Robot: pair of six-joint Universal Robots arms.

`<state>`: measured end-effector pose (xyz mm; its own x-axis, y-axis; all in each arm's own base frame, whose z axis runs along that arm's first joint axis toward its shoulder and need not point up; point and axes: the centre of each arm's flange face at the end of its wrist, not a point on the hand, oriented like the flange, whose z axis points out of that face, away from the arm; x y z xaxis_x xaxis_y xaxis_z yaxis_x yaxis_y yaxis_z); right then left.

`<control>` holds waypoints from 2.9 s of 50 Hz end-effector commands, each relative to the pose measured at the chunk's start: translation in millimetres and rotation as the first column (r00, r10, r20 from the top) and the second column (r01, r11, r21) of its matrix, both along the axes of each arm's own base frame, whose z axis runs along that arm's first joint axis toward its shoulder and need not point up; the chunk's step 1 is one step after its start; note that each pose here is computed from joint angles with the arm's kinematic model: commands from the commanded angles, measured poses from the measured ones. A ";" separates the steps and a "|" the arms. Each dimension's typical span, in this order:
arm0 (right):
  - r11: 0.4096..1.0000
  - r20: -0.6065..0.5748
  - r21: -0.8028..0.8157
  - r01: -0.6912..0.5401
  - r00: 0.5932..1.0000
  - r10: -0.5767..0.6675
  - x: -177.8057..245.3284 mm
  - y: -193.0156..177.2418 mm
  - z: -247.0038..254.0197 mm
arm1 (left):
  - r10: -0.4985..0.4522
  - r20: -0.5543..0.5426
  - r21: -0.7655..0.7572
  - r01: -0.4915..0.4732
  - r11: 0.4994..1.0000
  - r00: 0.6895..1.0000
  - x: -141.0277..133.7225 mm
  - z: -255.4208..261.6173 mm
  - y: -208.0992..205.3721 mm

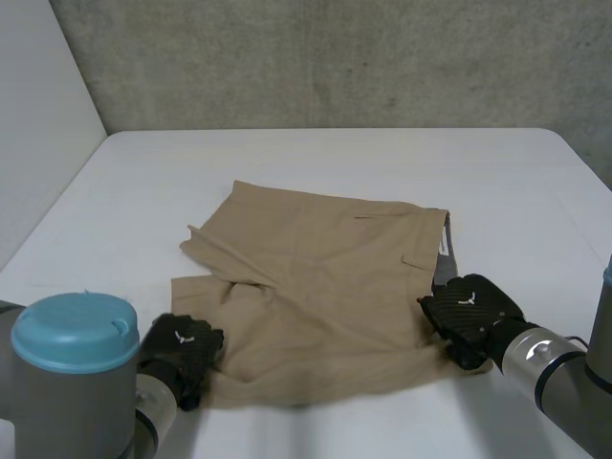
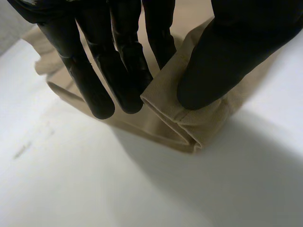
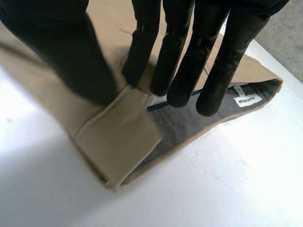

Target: Fold the shorts.

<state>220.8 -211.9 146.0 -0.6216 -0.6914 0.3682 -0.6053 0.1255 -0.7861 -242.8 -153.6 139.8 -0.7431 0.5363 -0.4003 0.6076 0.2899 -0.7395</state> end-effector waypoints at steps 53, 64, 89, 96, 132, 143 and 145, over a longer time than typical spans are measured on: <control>0.987 -0.083 -0.157 -0.026 0.996 0.013 -7.8 0.6 26.4 | 0.058 -0.072 -0.125 -0.067 0.990 0.996 -3.6 35.3 -41.4; 0.994 -0.267 0.084 -0.069 0.960 0.089 -36.3 43.0 57.0 | -0.100 0.129 -0.056 0.108 0.993 0.987 19.0 56.9 31.3; 0.989 -0.165 -0.137 0.058 0.983 -0.081 -6.8 -85.3 50.4 | -0.055 -0.013 -0.525 0.040 0.850 0.998 -81.5 60.4 -150.7; 0.962 -0.152 -0.251 0.104 0.978 -0.146 2.1 -131.0 29.7 | -0.015 0.096 -0.621 0.071 0.781 0.995 -111.8 31.1 -209.0; 0.887 0.163 -0.361 0.289 0.956 -0.245 -12.1 -98.7 126.8 | -0.080 -0.271 -0.504 -0.071 0.861 0.959 -62.7 84.5 -92.0; 0.981 0.076 -0.064 0.182 0.981 -0.178 -17.1 -44.4 49.5 | -0.031 -0.368 -0.360 -0.112 0.926 0.929 -32.1 62.4 -49.1; 0.982 0.086 -0.055 0.180 0.981 -0.175 -18.3 -40.7 37.3 | -0.030 -0.376 -0.347 -0.110 0.932 0.926 -30.5 56.6 -47.1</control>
